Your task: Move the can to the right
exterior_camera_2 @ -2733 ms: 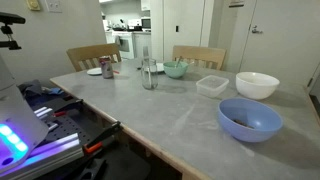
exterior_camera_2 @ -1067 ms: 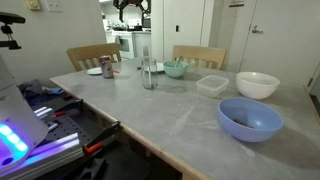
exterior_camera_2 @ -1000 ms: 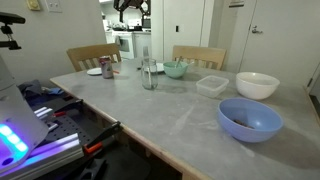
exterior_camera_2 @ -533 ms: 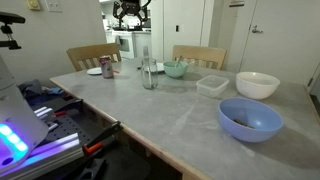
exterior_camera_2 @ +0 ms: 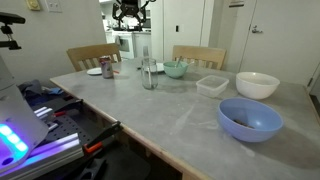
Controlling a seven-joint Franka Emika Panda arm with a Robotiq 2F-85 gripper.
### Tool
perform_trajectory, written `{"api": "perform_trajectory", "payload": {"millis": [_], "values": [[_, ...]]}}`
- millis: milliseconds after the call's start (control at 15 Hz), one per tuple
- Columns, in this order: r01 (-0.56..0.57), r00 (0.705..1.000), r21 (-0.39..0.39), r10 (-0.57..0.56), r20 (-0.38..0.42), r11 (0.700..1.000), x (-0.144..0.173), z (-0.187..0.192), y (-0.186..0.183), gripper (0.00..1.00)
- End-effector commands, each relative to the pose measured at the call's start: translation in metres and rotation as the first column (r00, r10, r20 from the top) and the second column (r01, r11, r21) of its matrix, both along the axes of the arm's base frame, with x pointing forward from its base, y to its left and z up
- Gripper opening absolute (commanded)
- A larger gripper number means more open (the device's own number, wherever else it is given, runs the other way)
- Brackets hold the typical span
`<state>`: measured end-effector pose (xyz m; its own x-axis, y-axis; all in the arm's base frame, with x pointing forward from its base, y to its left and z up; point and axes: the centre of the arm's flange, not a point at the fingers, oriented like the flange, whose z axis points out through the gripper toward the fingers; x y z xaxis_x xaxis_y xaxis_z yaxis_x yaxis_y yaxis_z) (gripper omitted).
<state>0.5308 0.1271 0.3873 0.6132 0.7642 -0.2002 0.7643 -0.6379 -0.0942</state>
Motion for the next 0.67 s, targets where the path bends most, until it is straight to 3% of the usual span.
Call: {"api": "perform_trajectory", "payload": {"millis": [0,333,600], "values": [[-0.06,0.998,-0.004,0.059,-0.006,0.998,-0.016,-0.014,0.031,1.0],[-0.113,0.993,0.01,0.113,-0.029,0.994,-0.047,-0.041,0.086,1.0],[-0.147,0.986,0.056,0.142,0.084,0.988,-0.059,-0.067,0.113,1.0]]}}
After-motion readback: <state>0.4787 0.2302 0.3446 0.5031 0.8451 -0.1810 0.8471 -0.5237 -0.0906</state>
